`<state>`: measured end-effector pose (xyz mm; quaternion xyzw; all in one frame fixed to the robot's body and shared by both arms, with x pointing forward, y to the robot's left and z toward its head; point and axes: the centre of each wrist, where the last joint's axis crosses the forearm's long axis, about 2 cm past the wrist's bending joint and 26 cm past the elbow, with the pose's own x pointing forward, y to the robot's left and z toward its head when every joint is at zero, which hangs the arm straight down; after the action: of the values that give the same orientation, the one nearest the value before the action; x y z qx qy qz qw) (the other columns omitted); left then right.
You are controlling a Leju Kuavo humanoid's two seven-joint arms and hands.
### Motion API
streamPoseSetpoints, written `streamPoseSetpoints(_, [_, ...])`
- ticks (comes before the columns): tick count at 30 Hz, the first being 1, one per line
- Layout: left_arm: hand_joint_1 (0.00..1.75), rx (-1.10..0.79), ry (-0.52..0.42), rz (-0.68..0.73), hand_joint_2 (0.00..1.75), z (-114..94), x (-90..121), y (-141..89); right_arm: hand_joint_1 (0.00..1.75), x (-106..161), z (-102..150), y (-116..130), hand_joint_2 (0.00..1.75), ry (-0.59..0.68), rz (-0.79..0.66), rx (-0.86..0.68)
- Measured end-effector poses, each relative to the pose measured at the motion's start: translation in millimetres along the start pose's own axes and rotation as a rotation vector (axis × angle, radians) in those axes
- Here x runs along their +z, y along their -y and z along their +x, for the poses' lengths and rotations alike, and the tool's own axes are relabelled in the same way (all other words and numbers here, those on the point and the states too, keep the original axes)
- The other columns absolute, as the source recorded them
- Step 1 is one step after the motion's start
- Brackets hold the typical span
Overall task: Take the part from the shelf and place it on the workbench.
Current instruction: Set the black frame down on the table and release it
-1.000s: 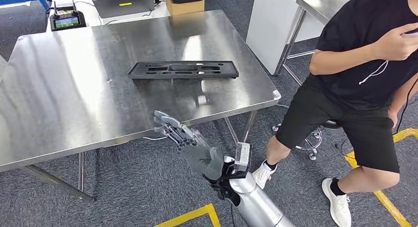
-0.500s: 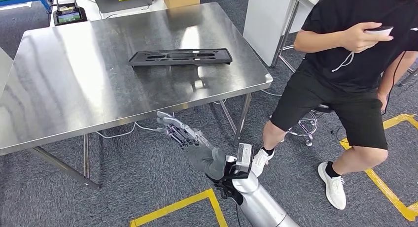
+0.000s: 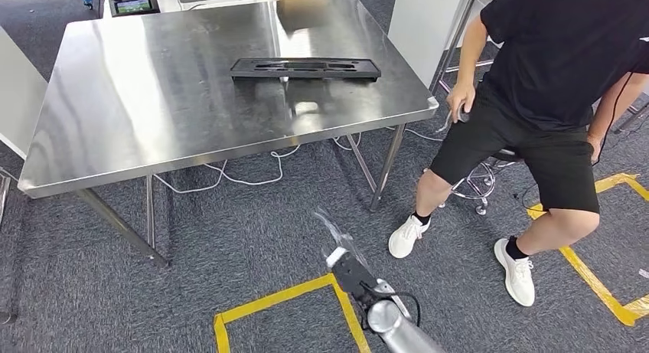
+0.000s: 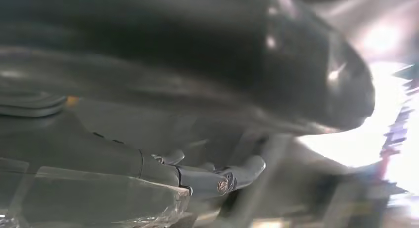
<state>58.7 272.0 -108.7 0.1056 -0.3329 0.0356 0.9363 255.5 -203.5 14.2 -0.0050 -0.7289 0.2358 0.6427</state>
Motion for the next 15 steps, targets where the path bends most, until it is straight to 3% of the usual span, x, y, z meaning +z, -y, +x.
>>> streamPoseSetpoints(4, [0.0, 0.009, -0.009, 0.015, 0.0, -2.7, 1.7, 0.0, 0.0, 47.7, -48.8, 2.8, 0.0, -0.288, -0.087, 0.216])
streamPoseSetpoints(10, [0.0, 0.014, -0.002, 0.017, 0.0, -4.4, 3.6, 2.7, 0.0, 108.9, -89.9, 10.0, 0.0, -0.764, -0.05, 0.175])
streamPoseSetpoints(15, [0.0, 0.015, -0.003, 0.015, 0.0, -7.6, 4.5, -1.2, 0.0, 158.6, -105.1, 2.1, 0.0, -1.109, 0.006, 0.067])
